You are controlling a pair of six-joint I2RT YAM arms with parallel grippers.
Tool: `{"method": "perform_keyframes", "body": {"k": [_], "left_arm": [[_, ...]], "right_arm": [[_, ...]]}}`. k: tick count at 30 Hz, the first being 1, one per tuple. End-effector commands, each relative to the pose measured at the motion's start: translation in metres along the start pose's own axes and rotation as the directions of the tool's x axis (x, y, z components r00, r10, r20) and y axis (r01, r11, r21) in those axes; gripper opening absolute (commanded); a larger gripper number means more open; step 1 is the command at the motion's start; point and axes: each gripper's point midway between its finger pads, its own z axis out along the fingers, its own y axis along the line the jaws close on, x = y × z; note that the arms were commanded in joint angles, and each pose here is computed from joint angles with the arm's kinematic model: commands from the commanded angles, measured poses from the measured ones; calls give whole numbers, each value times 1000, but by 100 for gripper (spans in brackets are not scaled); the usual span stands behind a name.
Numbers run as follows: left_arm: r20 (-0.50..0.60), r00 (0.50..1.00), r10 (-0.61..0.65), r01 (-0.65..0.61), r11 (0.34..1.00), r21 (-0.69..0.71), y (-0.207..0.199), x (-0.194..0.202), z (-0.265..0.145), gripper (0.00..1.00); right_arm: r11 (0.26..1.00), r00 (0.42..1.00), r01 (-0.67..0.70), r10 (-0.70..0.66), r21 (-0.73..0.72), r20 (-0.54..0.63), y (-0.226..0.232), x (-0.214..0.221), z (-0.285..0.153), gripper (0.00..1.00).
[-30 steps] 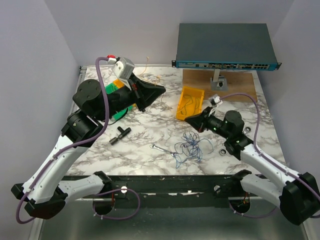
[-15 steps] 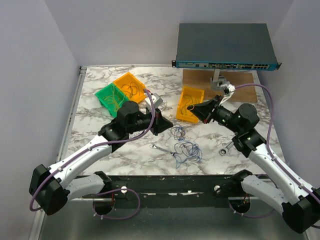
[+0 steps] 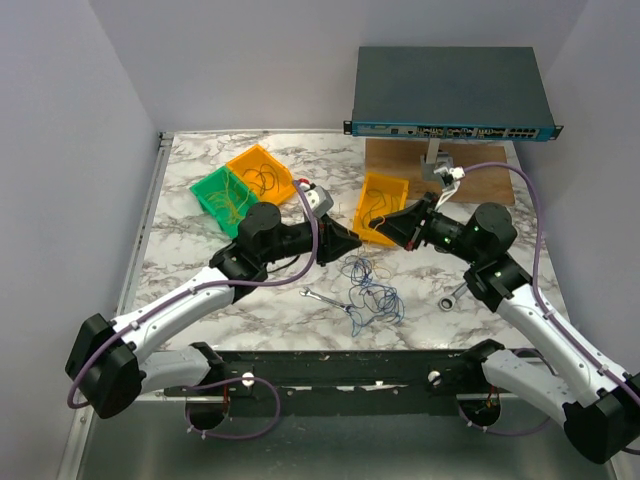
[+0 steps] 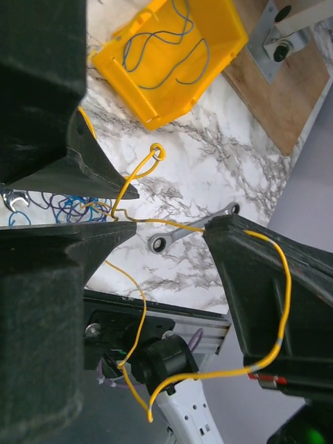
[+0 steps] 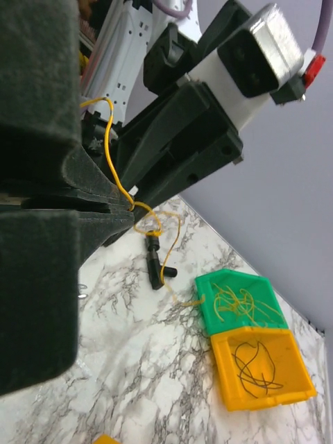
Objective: Untangle the cables
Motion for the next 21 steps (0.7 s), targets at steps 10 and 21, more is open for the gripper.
{"method": "perform_keyframes", "body": {"k": [10,21], "left_arm": [[32,998,62,-64,997,43,-9,-16,16,46],[43,997,64,-62,997,-45,3,-19,15,0]], "right_arm": [[995,999,-51,50,-90,-19,27,-7,-3,1],[999,999,-41,42,-26,13,17,-7,-9,19]]}}
